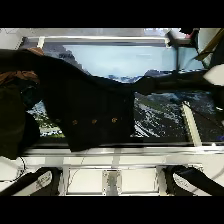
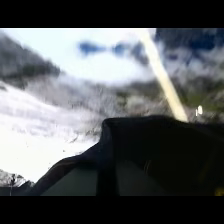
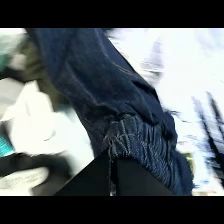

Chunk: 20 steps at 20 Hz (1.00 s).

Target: Fold the clothes and pants, and hang the long-sleeved shirts on hangers.

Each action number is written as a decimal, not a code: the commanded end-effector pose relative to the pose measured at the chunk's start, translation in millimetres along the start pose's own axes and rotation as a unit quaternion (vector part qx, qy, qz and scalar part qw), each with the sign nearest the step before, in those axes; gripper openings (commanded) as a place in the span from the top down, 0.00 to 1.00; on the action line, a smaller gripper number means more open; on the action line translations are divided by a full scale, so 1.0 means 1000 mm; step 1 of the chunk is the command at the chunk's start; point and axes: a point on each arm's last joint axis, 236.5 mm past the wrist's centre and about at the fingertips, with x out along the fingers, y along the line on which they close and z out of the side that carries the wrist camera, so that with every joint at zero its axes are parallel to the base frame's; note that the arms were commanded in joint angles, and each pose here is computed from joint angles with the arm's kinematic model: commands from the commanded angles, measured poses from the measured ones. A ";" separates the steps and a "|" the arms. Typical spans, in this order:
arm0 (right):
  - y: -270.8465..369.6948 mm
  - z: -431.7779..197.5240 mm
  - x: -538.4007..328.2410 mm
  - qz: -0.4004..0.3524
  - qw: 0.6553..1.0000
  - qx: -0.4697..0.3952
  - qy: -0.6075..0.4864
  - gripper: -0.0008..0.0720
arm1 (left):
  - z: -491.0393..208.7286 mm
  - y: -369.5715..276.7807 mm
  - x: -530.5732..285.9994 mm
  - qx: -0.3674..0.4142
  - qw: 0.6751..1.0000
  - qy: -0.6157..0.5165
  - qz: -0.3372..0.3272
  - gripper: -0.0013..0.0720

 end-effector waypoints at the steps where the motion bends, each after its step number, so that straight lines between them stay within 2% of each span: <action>1: -0.125 0.002 0.070 -0.085 0.994 0.066 -0.008 0.95 | -0.038 0.064 0.129 -0.008 0.994 0.101 0.038 0.95; 4: -0.221 0.025 0.099 -0.136 0.977 0.144 -0.076 0.95 | -0.029 0.105 0.201 -0.024 0.996 0.057 0.068 0.95; 7: -0.271 0.050 0.109 -0.156 0.973 0.136 -0.104 0.95 | -0.016 0.121 0.225 -0.024 0.996 0.013 0.088 0.95; 12: -0.255 0.096 0.101 -0.146 0.981 0.042 -0.117 0.94 | -0.006 0.104 0.208 -0.012 0.997 0.008 0.081 0.95; 16: -0.229 0.073 0.093 -0.136 0.990 -0.019 -0.028 0.94 | 0.009 0.070 0.157 0.016 0.997 0.001 0.071 0.95; 20: -0.213 0.038 0.064 -0.161 0.983 -0.068 0.062 0.94 | -0.034 0.023 0.110 0.044 0.996 0.053 0.064 0.95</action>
